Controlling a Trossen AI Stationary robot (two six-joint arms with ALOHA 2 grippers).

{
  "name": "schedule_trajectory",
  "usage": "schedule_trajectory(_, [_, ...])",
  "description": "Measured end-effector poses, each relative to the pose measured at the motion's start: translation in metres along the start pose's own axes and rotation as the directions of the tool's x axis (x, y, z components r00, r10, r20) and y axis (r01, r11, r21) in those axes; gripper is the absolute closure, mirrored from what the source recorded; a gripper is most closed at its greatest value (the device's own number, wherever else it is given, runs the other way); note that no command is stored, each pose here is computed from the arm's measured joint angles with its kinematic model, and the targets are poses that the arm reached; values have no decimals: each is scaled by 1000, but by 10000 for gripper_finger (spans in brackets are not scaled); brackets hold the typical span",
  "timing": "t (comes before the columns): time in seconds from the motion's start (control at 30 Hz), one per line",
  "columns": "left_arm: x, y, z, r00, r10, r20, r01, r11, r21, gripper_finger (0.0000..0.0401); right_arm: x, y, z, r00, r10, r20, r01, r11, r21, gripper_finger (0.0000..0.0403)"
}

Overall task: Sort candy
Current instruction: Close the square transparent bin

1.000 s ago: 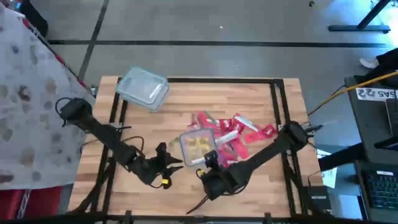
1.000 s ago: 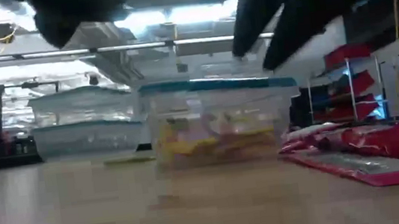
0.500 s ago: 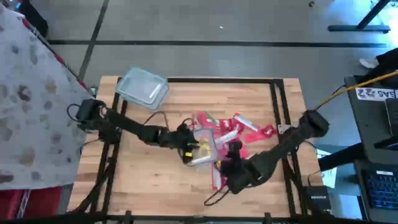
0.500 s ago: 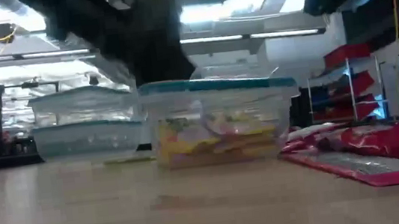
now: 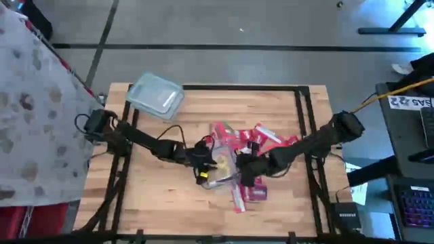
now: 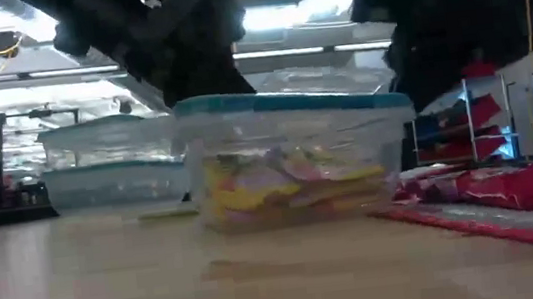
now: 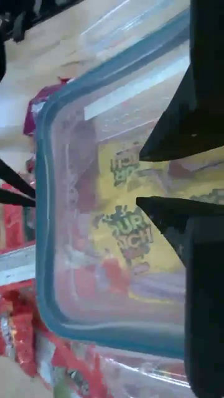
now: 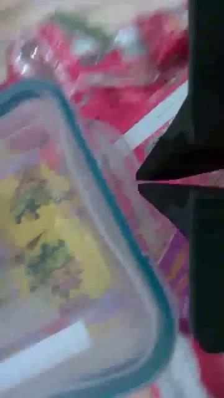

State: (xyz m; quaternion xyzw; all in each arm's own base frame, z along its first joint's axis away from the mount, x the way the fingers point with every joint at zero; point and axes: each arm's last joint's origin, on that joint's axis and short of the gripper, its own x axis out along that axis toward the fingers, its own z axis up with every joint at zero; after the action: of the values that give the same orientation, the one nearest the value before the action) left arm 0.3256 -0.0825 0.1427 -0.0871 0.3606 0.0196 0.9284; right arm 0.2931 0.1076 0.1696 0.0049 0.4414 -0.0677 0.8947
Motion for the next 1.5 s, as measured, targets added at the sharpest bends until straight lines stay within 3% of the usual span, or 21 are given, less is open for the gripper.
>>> schedule_trajectory(0.17, [-1, -3, -8, 998, 53, 16, -53, 998, 21, 313, 15, 7, 1, 999, 29, 41, -29, 1000, -3, 401])
schedule_trajectory(0.4, [2, -2, -14, 997, 71, 24, -71, 997, 9, 313, 32, 10, 1, 997, -15, 79, 14, 1000, 5, 402])
schedule_trajectory(0.57, [1, -6, -16, 995, 96, 41, -95, 995, -7, 313, 2, 7, 19, 967, -238, 90, 235, 971, 45, 402])
schedule_trajectory(0.63, [1, -9, -16, 993, 107, 48, -107, 994, -6, 313, -18, 13, 31, 957, -267, 114, 263, 964, 47, 402])
schedule_trajectory(0.7, [1, -8, -16, 992, 117, 52, -116, 993, -13, 313, -31, 28, 36, 977, -183, 109, 184, 983, -1, 403])
schedule_trajectory(0.77, [1, -8, -16, 991, 119, 53, -118, 993, -28, 313, -41, 45, 43, 994, 3, 114, 3, 999, -53, 403])
schedule_trajectory(0.87, [1, -8, -16, 991, 121, 54, -119, 992, -41, 313, -40, 67, 43, 961, 261, 92, -251, 962, -106, 403])
schedule_trajectory(0.93, [0, -11, -17, 991, 119, 56, -117, 992, -47, 313, -24, 75, 29, 957, 289, 18, -285, 951, -120, 403])
schedule_trajectory(1.07, [-4, -21, -21, 992, 111, 59, -107, 992, -69, 313, 7, 81, 13, 970, 235, -59, -241, 963, -122, 403])
schedule_trajectory(1.2, [-12, -34, -26, 995, 83, 51, -78, 992, -95, 313, 27, 65, 14, 999, 45, -27, -47, 995, -84, 403])
schedule_trajectory(1.33, [-21, -42, -31, 996, 82, 39, -76, 989, -130, 313, 27, 45, 25, 998, -54, 11, 54, 997, -51, 403])
schedule_trajectory(1.43, [-26, -50, -34, 997, 68, 42, -62, 989, -137, 313, 26, 18, 43, 973, -216, 85, 215, 976, 19, 403])
schedule_trajectory(1.5, [-27, -51, -35, 996, 75, 44, -69, 988, -136, 313, 24, 0, 44, 930, -359, 74, 356, 933, 55, 403])
